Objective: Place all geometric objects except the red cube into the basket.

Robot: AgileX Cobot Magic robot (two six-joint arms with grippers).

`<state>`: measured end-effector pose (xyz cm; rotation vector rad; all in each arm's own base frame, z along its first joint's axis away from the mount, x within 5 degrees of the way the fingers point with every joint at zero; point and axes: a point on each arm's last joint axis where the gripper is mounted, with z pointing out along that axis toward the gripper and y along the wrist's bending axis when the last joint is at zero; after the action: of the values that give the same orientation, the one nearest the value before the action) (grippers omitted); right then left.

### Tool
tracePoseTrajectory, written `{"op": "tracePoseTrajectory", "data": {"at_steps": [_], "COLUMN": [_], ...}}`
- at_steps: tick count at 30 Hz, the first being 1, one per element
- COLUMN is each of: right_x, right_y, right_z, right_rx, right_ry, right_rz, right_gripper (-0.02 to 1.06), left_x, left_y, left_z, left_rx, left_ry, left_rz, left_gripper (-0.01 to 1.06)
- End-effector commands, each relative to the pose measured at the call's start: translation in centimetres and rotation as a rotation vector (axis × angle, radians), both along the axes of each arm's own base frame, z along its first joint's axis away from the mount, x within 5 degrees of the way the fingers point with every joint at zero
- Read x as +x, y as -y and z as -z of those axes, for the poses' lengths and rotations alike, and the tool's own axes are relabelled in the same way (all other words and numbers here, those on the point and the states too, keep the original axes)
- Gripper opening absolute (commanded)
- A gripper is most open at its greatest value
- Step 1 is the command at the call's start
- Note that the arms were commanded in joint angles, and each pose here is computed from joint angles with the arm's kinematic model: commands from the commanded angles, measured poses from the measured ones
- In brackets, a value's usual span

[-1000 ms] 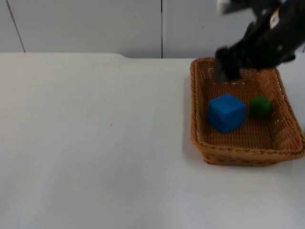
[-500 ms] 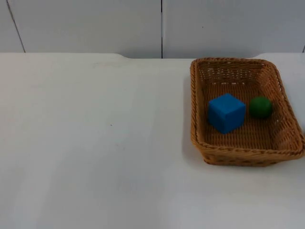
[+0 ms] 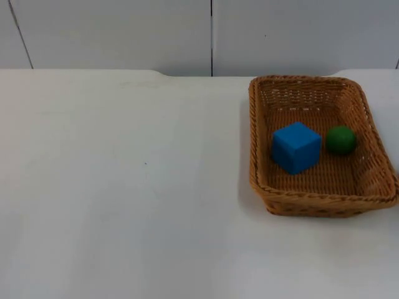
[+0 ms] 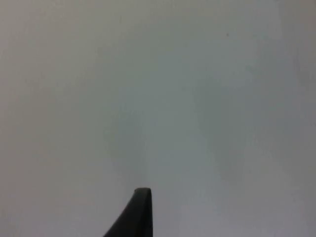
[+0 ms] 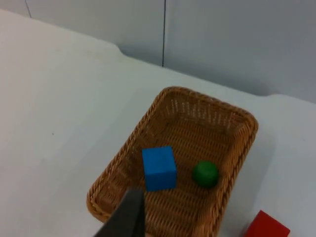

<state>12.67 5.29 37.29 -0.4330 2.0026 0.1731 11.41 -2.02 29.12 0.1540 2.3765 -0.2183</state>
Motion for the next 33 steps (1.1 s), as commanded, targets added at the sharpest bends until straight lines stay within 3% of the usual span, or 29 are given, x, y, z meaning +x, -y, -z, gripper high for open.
{"op": "tracePoseTrajectory", "data": {"at_steps": [1, 8, 15, 20, 26, 29, 33], "right_x": [-2.2, -7.8, -11.5, -14.0, -14.2, -14.2, -14.1], "right_y": [1.0, 4.0, 5.9, 7.0, 7.0, 6.4, 5.8], "right_z": [0.1, 1.6, 3.3, 5.0, 6.2, 7.0, 7.5], "right_rx": [0.019, 0.043, 0.065, 0.128, 0.092, 0.041, 0.033], "right_ry": [0.049, 0.08, 0.095, 0.173, 0.102, 0.073, 0.057], "right_rz": [-0.008, 0.013, 0.029, 0.016, 0.012, -0.076, -0.134], "right_gripper": [1.05, 1.05, 1.05, 1.05, 1.05, 1.05, 1.05], "left_x": [-1.5, -6.7, -10.1, -12.6, -13.4, -13.5, -13.5], "left_y": [0.0, -0.1, -0.1, -0.2, -0.6, -0.6, -0.7], "left_z": [-0.8, -2.3, -2.3, -2.2, -1.5, -1.2, -1.2], "left_rx": [-0.007, -0.011, -0.011, -0.003, 0.043, 0.046, 0.052], "left_ry": [0.073, 0.279, 0.386, 0.5, 0.466, 0.436, 0.43], "left_rz": [0.004, 0.018, 0.034, 0.033, 0.022, 0.027, 0.015], "left_gripper": [1.02, 1.02, 1.02, 1.02, 1.02, 1.02, 1.02]}}
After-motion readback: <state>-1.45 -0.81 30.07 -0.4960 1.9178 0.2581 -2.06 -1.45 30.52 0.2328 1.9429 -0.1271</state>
